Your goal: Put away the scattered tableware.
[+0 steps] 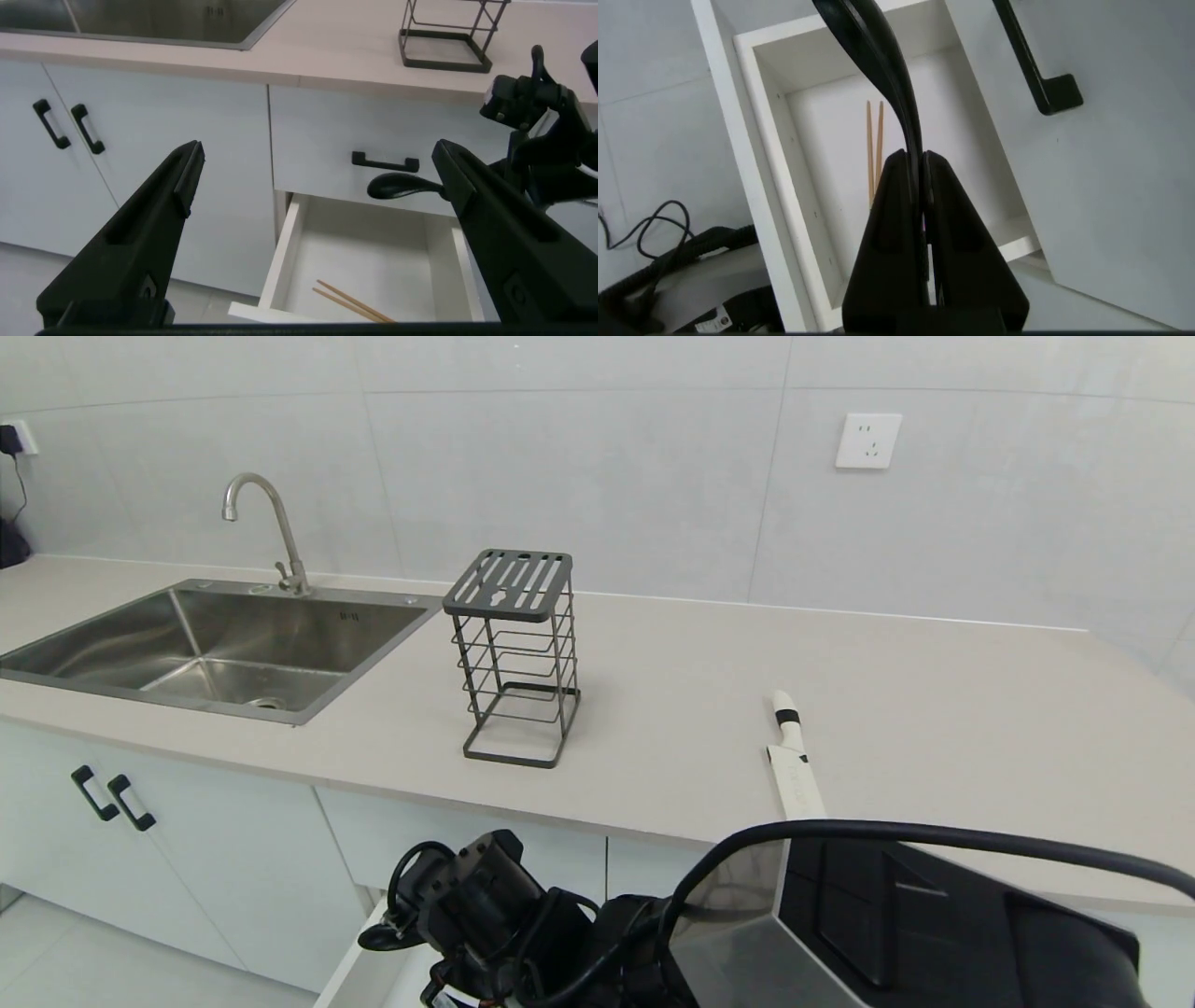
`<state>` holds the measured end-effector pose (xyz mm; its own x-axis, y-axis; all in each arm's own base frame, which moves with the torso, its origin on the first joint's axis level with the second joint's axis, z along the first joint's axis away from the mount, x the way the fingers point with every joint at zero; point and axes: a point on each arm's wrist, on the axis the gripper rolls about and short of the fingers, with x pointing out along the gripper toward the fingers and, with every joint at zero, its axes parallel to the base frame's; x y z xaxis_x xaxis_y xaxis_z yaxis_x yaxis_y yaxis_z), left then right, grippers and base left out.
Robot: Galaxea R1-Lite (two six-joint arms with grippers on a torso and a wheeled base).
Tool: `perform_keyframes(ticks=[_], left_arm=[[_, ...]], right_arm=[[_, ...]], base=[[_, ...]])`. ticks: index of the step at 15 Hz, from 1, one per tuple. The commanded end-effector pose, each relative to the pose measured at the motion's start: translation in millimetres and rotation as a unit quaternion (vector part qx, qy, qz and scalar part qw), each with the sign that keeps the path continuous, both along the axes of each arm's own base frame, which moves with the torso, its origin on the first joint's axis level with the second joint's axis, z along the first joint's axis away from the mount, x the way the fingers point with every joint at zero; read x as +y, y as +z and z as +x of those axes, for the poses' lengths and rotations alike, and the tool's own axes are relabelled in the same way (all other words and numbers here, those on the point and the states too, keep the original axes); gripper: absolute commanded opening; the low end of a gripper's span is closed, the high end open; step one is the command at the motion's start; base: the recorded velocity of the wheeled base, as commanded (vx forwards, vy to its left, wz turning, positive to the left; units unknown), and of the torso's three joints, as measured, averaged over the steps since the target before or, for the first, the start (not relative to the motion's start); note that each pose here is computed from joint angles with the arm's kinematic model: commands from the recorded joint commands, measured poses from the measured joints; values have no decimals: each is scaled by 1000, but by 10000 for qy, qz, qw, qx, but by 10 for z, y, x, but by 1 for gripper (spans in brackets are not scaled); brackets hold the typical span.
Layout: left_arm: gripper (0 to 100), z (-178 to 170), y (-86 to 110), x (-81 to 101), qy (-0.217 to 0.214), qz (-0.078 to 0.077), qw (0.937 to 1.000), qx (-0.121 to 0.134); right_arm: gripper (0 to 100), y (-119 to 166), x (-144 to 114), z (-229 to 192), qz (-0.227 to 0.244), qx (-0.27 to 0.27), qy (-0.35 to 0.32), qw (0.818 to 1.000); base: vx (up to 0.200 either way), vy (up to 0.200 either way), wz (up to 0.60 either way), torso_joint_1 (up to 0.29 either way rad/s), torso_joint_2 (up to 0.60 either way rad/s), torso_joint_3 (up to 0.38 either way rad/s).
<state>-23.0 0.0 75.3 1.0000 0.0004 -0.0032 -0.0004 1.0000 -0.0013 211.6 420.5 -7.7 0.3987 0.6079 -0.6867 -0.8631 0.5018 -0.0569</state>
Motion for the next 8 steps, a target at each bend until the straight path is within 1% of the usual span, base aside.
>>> perform_keyframes(ticks=[1,4,6,8], left_arm=[[100,1,0,0,6,-1,10000,7],[100,1,0,0,6,-1,10000,7],[100,1,0,0,-2,-1,10000,7],[100,1,0,0,6,-1,10000,7]], right_arm=[[0,-12,1,-1,-11,-1,-3,10000],[0,0,15,-18,18,3,4,10000],[0,10,29,-28,48,7,14,10000],[0,21,47,-60,64,5,58,10000]], base=[[0,0,0,0,0,0],[0,0,0,-7,15,17],[0,0,0,-122,315,200],[0,0,0,-156,454,285]])
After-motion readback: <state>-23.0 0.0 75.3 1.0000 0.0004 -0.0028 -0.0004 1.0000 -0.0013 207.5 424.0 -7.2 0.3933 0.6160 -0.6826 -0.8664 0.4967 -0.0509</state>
